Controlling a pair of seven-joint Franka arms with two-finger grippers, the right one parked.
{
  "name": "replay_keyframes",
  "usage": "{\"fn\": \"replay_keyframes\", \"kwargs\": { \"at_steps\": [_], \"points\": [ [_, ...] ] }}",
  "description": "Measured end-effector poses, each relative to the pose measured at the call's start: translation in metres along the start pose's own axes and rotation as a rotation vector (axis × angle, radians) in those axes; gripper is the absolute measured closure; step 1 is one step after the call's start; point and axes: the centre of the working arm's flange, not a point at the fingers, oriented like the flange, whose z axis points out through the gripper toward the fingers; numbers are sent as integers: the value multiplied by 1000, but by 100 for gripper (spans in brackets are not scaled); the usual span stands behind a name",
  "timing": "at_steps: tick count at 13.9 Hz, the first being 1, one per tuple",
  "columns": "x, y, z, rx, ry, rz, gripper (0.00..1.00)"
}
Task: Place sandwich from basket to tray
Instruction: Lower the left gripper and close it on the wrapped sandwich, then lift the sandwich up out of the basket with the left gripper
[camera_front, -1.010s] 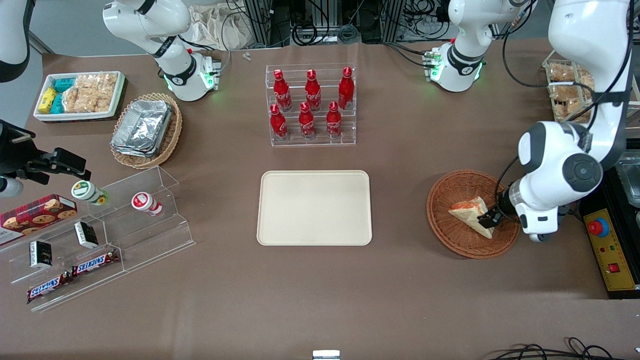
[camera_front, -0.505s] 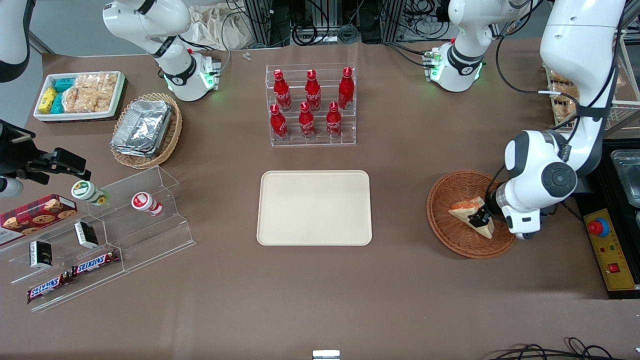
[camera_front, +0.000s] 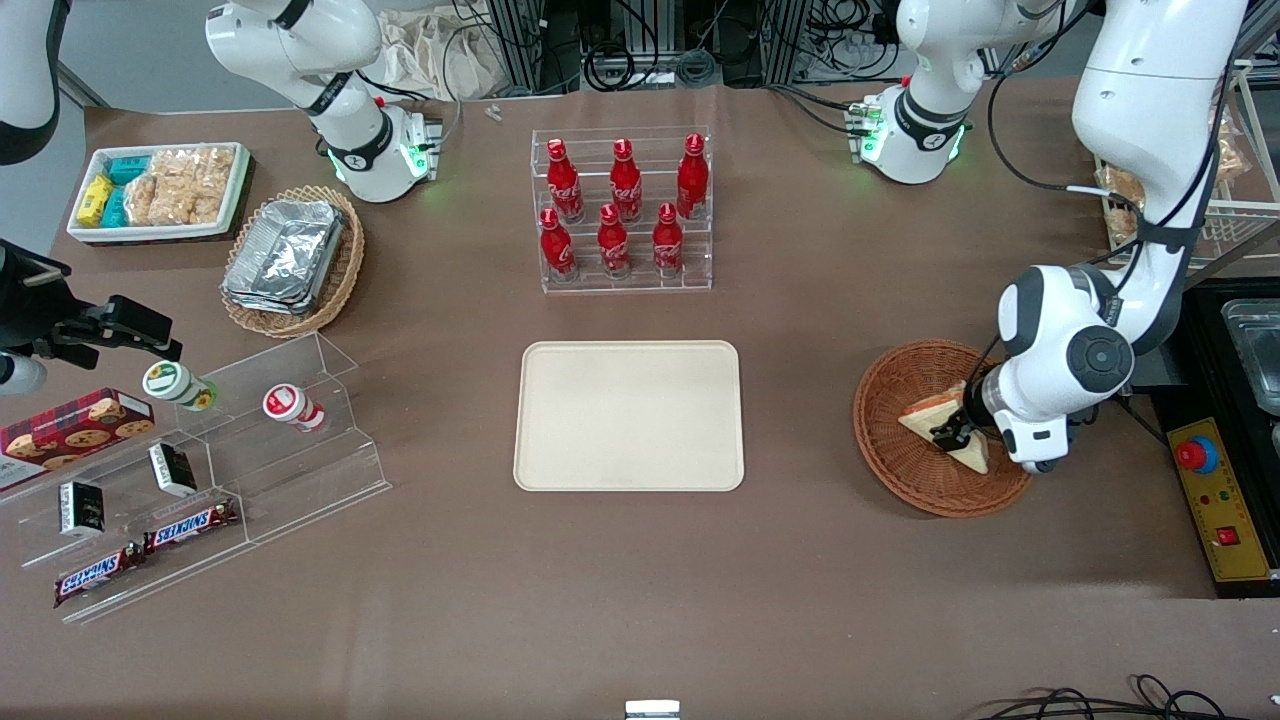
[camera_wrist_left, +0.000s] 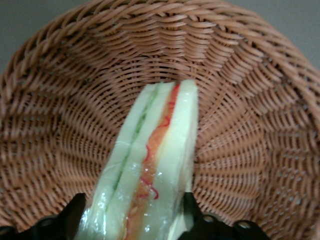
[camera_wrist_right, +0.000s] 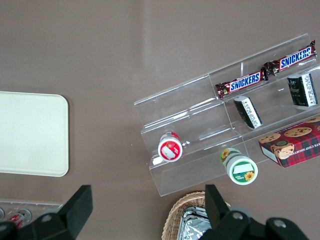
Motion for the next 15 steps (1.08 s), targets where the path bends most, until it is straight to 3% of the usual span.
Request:
{"fn": "replay_keyframes", "kwargs": {
  "at_steps": [2, 5, 7, 9, 11, 13, 15],
  "points": [
    [-6, 17, -5, -13, 20, -33, 44],
    [-5, 30, -15, -35, 37, -54, 68],
    [-1, 33, -23, -17, 35, -56, 70],
    [6, 39, -46, 39, 22, -44, 70],
    [17, 47, -92, 93, 8, -5, 74],
    [25, 52, -154, 125, -4, 75, 80],
    [19, 49, -215, 147, -34, 185, 80]
  ]
}}
